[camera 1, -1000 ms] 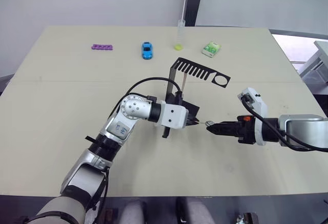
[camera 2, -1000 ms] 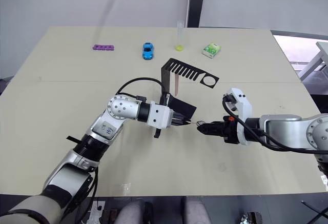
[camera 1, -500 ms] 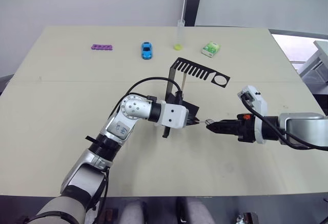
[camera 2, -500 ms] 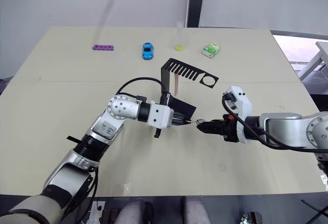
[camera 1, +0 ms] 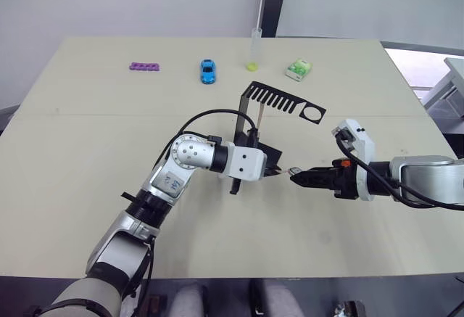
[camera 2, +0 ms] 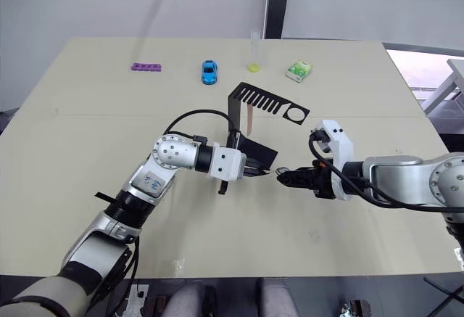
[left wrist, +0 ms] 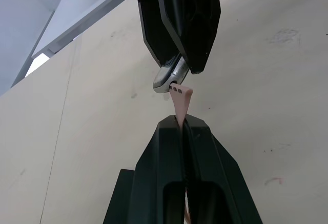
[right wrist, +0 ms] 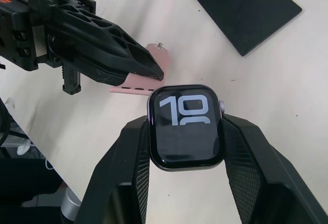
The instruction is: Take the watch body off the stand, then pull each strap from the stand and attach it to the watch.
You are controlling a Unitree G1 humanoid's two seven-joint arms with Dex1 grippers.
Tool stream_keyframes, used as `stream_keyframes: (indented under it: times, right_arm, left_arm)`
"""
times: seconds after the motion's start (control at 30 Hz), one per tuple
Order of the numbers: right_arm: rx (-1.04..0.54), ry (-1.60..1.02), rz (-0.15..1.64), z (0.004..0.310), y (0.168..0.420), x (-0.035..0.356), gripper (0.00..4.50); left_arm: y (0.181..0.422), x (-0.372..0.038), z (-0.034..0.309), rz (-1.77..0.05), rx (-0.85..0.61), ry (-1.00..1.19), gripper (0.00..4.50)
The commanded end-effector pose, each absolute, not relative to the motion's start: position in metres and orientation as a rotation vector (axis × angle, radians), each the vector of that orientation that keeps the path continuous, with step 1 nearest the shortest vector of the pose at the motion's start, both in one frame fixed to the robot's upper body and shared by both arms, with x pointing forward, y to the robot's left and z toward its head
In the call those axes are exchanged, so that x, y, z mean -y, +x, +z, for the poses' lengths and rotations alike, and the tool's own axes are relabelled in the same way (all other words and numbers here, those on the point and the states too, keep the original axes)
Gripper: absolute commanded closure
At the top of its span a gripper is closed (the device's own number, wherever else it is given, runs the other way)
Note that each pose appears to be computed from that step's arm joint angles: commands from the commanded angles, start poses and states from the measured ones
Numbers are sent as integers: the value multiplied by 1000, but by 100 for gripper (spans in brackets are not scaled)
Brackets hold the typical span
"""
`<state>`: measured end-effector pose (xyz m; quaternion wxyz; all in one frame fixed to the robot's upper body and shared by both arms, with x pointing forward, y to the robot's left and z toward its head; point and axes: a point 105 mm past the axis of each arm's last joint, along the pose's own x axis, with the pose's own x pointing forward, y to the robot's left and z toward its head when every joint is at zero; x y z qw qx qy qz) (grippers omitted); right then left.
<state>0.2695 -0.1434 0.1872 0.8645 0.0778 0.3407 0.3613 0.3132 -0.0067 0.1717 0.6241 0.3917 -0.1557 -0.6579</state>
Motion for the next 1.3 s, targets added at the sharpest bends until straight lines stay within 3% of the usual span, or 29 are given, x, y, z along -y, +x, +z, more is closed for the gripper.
stream_keyframes:
  times: [0.03, 1.3]
  right_arm:
    - [-681, 156, 823, 200, 263, 133, 295]
    - [-691, 121, 886, 199, 262, 117, 295]
  left_arm:
    - [310, 14, 185, -1505, 427, 916, 450]
    - [310, 21, 192, -1496, 453, 909, 450]
